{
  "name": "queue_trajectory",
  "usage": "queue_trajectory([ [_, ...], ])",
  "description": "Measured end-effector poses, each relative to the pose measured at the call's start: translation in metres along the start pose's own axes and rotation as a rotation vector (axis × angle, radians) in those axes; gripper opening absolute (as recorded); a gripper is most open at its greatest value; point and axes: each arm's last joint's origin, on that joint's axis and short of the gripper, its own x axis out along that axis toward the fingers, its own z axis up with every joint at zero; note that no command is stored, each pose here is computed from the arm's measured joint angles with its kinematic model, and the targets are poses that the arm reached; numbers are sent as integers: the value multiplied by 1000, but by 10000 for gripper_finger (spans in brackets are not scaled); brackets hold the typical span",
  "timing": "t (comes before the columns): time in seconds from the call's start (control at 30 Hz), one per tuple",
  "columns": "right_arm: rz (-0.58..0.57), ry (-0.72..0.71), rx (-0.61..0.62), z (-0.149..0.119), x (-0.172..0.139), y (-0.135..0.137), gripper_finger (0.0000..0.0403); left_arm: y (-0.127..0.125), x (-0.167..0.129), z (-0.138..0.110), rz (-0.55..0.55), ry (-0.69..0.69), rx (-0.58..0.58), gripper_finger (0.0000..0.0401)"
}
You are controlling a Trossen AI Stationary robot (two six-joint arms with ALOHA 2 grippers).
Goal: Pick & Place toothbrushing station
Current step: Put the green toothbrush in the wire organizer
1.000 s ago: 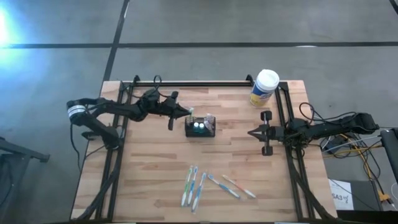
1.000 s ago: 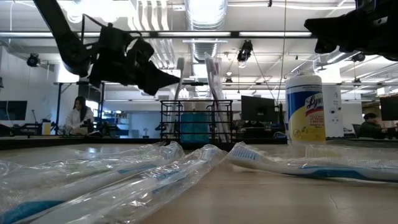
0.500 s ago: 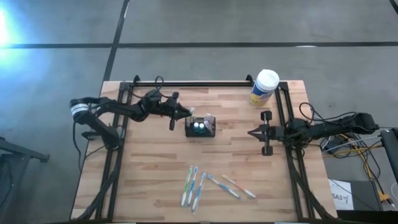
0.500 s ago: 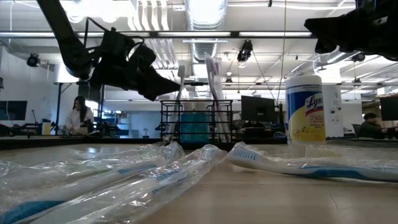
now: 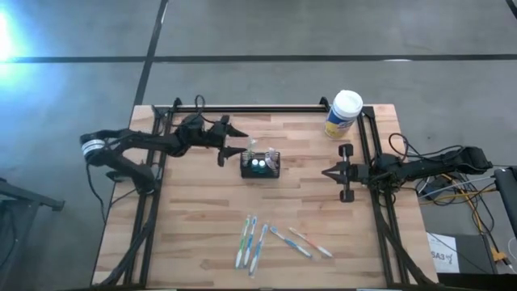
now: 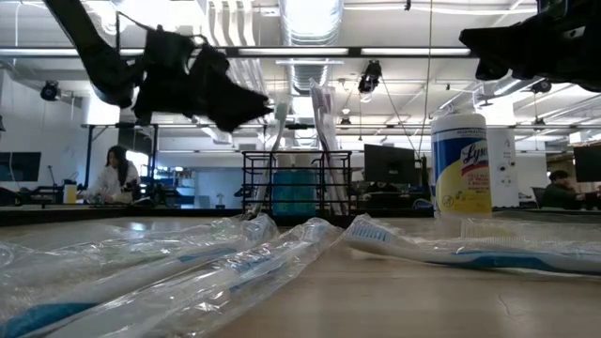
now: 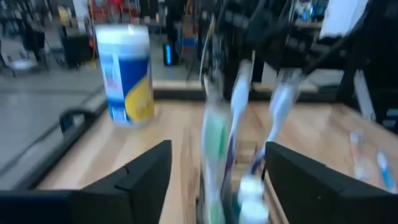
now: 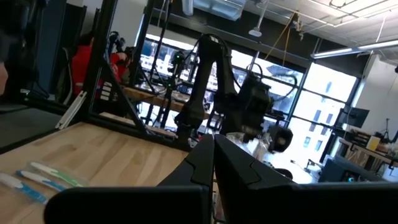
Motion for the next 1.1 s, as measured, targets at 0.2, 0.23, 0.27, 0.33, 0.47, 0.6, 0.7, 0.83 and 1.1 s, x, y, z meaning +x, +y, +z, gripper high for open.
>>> queue_trajectory([
  [0.2, 0, 0, -3, 0, 0, 0, 8, -16, -20, 52, -80, -112, -39, 261],
  [0.23, 0, 0, -3, 0, 0, 0, 8, -22, -23, 60, -116, -101, -44, 251],
  [0.27, 0, 1, -3, 0, 0, 0, 8, -29, -24, 68, -141, -88, -53, 237],
  [0.33, 0, 2, -3, 0, 0, 0, 8, -44, -25, 85, -128, -52, -63, 203],
  [0.47, 0, 2, -3, 0, 0, 0, 8, -84, -23, 109, -26, 119, -56, 111],
  [0.6, -2, -4, -7, 0, 0, 0, 8, -128, -18, 107, 23, 309, -84, 17],
  [0.7, -2, -5, -12, 0, 0, 0, 8, -157, -14, 107, 15, 318, -197, 11],
  [0.83, -4, -11, -15, 1, 0, 0, 8, -189, -8, 84, 18, 422, -376, 5],
  [1.1, -3, -11, 20, 1, 0, 0, 8, -240, 21, 33, 141, 606, -545, 35],
])
